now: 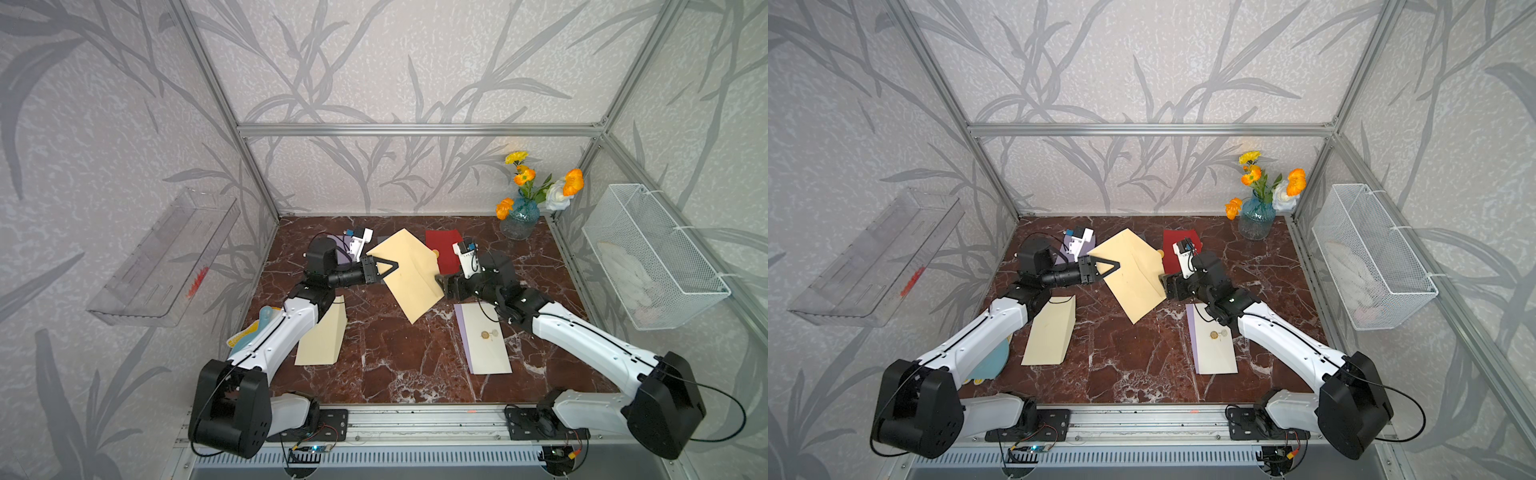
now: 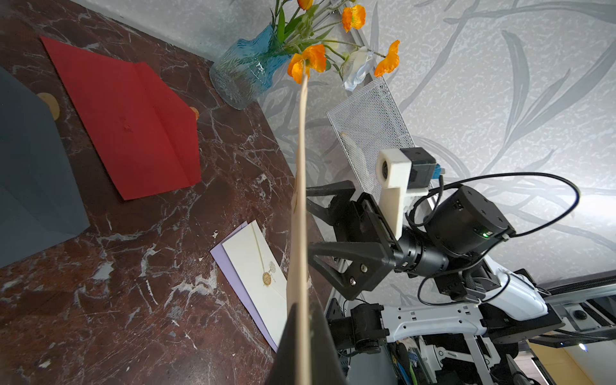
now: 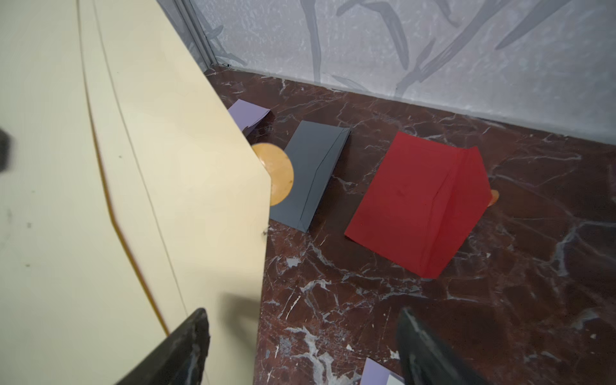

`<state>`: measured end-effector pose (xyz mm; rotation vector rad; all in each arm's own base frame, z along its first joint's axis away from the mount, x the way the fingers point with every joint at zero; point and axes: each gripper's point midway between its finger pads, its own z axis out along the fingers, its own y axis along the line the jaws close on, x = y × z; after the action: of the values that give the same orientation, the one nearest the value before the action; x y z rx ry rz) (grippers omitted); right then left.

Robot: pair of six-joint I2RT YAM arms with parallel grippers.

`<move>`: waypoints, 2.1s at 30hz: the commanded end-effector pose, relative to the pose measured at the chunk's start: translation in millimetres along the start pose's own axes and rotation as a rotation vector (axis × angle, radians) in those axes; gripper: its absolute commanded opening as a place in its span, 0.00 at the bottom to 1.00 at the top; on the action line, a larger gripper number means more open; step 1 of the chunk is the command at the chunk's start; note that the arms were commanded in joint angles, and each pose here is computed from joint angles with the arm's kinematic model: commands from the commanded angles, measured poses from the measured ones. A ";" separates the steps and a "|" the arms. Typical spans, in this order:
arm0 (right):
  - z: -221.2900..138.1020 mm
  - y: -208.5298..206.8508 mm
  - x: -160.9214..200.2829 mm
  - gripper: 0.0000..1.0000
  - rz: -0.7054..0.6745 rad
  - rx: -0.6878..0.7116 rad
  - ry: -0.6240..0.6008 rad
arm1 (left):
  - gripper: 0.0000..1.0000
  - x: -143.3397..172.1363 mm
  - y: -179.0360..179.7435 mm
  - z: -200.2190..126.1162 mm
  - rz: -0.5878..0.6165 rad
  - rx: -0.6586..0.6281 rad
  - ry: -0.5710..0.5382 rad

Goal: Open the envelope
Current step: Open the envelope flap on the envelope, then place the envelope at the center of the board.

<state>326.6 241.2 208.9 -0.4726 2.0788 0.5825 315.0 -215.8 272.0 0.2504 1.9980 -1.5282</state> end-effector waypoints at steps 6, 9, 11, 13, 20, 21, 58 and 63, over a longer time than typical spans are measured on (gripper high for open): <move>-17.8 22.6 -25.2 0.87 0.120 -0.252 -0.083 | 0.00 -0.2 -27.4 -14.0 0.065 0.052 0.018; -22.0 29.4 -33.6 0.87 0.143 -0.330 -0.097 | 0.00 2.9 -27.6 -16.1 0.058 0.061 0.025; -24.1 35.3 -38.0 0.86 0.155 -0.386 -0.099 | 0.00 3.8 -26.7 -17.8 0.054 0.060 0.025; -26.6 43.9 -41.8 0.85 0.156 -0.446 -0.095 | 0.00 2.8 -26.1 -19.5 0.054 0.061 0.021; -25.8 65.0 -43.5 0.81 0.159 -0.592 -0.035 | 0.00 -5.4 -32.9 -22.9 0.064 0.099 -0.001; -24.5 65.2 -43.5 0.81 0.160 -0.592 -0.029 | 0.00 -5.4 -34.1 -23.2 0.063 0.103 -0.001; -23.8 93.9 -60.2 0.00 0.193 -0.847 0.017 | 0.39 0.3 7.8 -21.1 -0.004 -0.069 0.032; -9.8 84.4 -60.3 0.00 0.256 -0.794 0.013 | 0.47 -1.9 25.0 -30.2 0.008 -0.204 0.005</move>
<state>294.7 310.1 268.8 -0.6855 1.9095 1.5835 311.0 -190.6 251.7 0.1846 2.1322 -1.4361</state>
